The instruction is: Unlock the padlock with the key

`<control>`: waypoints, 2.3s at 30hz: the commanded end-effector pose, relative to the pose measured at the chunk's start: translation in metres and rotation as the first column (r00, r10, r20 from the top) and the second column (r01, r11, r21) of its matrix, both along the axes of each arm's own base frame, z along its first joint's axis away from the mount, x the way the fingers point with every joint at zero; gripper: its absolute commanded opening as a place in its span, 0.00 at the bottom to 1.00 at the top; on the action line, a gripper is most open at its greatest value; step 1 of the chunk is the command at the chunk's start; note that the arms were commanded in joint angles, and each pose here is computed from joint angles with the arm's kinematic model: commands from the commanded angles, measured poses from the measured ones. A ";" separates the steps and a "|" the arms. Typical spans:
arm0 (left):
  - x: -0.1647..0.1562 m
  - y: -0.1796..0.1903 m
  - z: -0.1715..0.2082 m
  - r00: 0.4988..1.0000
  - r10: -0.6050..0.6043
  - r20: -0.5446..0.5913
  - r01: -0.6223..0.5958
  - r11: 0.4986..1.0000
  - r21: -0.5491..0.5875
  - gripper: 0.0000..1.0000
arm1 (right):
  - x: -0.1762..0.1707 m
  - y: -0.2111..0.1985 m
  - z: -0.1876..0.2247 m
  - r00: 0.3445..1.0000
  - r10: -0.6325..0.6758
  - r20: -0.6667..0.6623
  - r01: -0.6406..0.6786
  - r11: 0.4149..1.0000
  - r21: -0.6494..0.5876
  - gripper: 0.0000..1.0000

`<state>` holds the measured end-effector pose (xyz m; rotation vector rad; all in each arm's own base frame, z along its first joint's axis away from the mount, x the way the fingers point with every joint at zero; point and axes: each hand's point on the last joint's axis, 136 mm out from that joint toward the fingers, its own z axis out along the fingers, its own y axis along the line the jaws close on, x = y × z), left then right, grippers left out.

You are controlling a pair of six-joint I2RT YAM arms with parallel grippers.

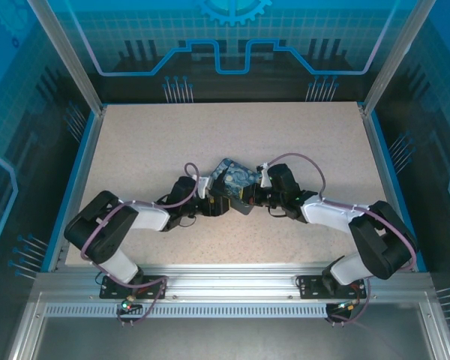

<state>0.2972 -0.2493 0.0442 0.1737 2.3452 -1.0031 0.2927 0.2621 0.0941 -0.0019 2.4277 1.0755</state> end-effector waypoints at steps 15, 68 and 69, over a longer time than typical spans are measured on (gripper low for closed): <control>-0.013 -0.044 -0.016 0.991 -0.125 0.045 0.125 0.992 0.003 0.63 | -0.012 -0.017 -0.023 0.999 -0.019 -0.050 0.015 0.996 -0.084 0.01; 0.013 -0.043 -0.002 0.990 0.140 0.011 -0.135 0.968 -0.212 0.42 | -0.013 -0.015 -0.022 0.998 -0.007 -0.056 0.002 0.997 -0.081 0.01; 0.013 -0.044 -0.003 0.990 0.140 0.009 -0.135 0.968 -0.212 0.41 | -0.013 -0.015 -0.021 0.998 -0.006 -0.055 0.002 0.997 -0.079 0.01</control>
